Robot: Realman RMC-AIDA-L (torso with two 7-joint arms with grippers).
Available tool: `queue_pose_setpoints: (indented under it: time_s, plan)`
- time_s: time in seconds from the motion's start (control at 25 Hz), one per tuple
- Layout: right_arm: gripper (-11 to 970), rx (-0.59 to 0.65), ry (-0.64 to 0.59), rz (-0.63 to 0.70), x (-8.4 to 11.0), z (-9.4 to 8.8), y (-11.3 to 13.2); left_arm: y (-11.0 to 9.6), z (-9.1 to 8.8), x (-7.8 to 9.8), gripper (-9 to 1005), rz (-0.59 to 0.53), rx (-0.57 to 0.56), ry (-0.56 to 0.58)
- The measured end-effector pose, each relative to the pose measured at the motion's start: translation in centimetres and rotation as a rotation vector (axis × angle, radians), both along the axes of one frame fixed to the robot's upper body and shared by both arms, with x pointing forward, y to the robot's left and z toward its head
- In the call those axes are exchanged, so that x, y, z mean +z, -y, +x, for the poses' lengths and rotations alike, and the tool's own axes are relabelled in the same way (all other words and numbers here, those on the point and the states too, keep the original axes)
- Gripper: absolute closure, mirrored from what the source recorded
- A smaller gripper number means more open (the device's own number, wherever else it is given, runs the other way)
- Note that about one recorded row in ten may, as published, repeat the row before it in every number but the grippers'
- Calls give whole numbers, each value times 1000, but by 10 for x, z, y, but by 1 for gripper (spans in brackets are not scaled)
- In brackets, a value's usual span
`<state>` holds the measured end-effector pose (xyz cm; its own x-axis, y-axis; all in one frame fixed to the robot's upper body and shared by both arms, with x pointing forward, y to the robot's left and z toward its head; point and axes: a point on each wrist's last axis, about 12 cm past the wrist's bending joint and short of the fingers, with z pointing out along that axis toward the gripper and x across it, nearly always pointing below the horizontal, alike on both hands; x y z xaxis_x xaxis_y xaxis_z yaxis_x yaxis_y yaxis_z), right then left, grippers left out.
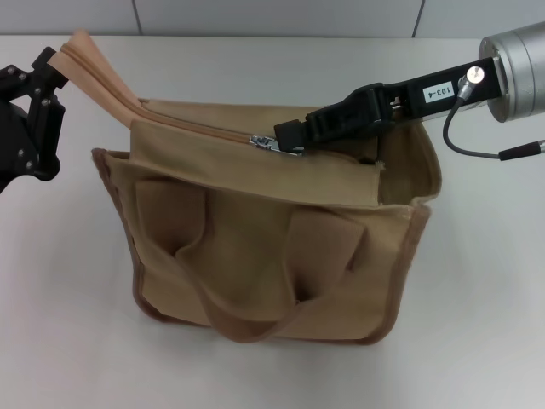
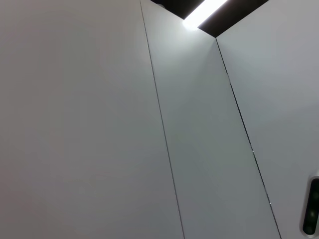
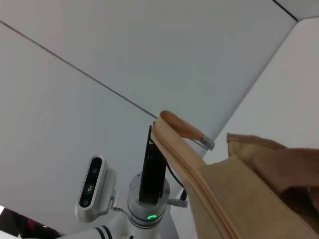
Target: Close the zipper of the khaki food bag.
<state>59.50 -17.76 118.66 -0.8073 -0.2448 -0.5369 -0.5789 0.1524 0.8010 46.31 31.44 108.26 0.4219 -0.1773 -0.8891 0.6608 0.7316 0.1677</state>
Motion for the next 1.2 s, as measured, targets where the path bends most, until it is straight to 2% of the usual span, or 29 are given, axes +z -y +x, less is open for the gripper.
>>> queue_pose_setpoints:
  time_s: [0.04, 0.24, 0.64, 1.2]
  plan:
    - [807, -2, 4, 0, 0, 0, 1, 0, 0, 0, 997, 0, 0, 0]
    - [955, 1, 18, -2, 0, 0, 2, 0, 0, 0, 997, -1, -1, 2]
    - [960, 23, 41, -12, 4, -2, 6, 0, 0, 0, 998, -2, 1, 3]
    - [963, -13, 47, -21, -3, -19, 43, -2, 3, 2, 998, -1, 15, 6]
